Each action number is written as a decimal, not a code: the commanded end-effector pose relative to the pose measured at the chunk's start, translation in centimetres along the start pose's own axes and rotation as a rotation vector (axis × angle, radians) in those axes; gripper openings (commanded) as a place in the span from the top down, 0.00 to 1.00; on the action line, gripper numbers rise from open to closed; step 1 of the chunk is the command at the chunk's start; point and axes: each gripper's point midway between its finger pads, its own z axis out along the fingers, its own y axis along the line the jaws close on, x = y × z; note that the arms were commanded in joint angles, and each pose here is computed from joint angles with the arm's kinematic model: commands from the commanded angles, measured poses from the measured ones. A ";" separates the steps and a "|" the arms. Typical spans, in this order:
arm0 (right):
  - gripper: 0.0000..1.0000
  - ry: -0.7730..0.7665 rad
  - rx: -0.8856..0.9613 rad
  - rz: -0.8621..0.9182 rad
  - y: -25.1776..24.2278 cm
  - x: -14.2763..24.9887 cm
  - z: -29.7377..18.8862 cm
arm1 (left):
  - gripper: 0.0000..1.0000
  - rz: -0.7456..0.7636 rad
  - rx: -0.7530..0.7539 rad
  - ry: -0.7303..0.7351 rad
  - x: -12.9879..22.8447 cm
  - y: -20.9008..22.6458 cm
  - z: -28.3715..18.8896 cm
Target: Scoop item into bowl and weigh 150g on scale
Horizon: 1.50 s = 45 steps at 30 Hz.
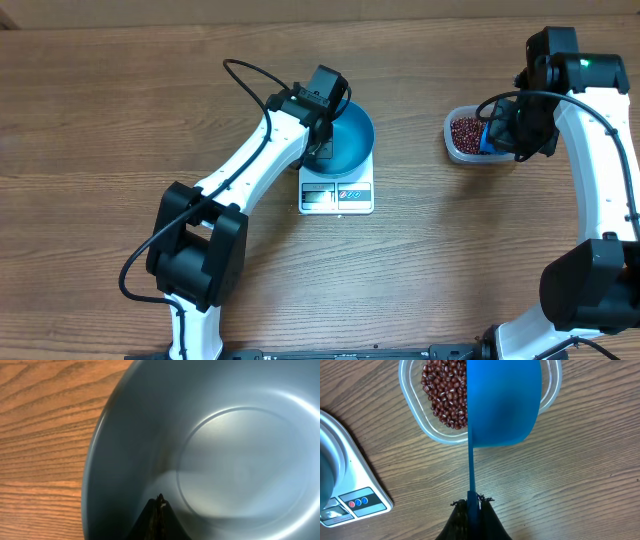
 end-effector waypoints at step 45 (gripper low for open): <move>0.96 0.001 -0.005 0.002 0.0 -0.1 0.3 | 0.96 -0.045 0.293 -0.260 -7.2 -7.4 0.2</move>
